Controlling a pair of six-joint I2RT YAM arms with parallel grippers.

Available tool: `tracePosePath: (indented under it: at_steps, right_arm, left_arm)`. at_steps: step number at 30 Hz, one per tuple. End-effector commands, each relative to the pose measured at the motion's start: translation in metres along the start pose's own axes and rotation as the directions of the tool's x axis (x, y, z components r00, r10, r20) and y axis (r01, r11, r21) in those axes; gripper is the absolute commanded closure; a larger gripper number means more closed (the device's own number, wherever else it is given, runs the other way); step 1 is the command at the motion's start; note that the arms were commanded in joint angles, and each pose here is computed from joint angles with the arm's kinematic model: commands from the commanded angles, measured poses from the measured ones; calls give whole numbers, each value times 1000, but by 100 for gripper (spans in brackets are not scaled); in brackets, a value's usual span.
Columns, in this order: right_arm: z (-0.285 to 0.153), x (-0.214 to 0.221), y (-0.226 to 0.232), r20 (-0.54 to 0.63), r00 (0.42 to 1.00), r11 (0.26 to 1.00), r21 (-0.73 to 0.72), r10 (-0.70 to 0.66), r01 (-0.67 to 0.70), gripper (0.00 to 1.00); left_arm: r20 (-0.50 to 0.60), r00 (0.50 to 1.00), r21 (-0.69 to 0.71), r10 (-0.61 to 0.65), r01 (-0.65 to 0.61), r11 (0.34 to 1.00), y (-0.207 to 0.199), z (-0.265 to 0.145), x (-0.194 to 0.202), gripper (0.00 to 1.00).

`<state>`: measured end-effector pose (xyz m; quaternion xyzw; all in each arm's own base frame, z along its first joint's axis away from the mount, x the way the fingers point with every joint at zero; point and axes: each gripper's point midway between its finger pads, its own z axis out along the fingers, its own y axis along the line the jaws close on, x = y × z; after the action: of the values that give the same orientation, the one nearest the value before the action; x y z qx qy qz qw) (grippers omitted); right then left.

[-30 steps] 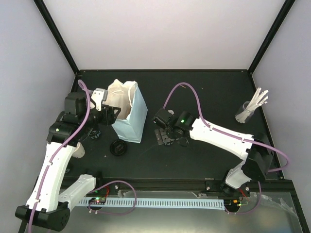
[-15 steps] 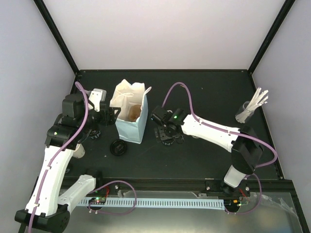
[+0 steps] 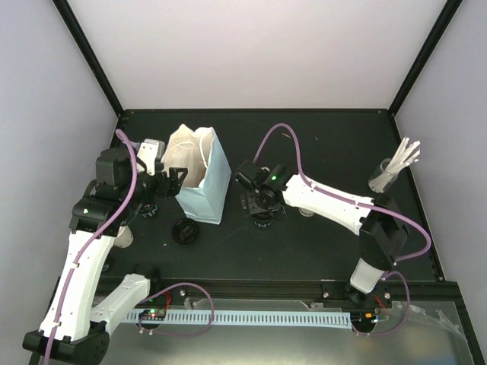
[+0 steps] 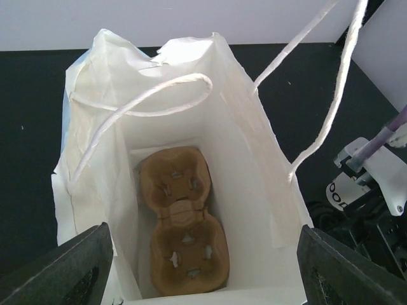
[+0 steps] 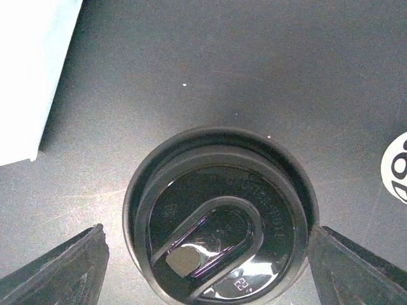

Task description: Pack the takeout coffee

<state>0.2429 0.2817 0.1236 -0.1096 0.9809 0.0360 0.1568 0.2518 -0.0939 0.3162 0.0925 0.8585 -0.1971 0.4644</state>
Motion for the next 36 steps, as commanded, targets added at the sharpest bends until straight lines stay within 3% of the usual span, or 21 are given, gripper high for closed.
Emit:
tracePosePath:
  at_steps: [1, 28, 34, 36]
  right_arm:
    - [-1, -12, -2, 23, 999, 1000, 18, 25, -26, 12]
    - [18, -2, -10, -26, 1000, 997, 74, 14, -12, 18]
    - [1, -11, -12, 22, 1000, 998, 67, 11, -13, 23]
    - [-9, -17, -13, 49, 999, 998, 64, 13, -16, 24]
  left_arm:
    - [38, 999, -12, 16, -16, 1000, 0, -8, -11, 18]
    - [36, 999, -39, 25, -23, 999, 4, -9, -11, 18]
    - [35, 999, -76, 30, -28, 997, 10, -11, -11, 17]
    - [39, 999, -111, 25, -20, 994, 16, -12, -12, 13]
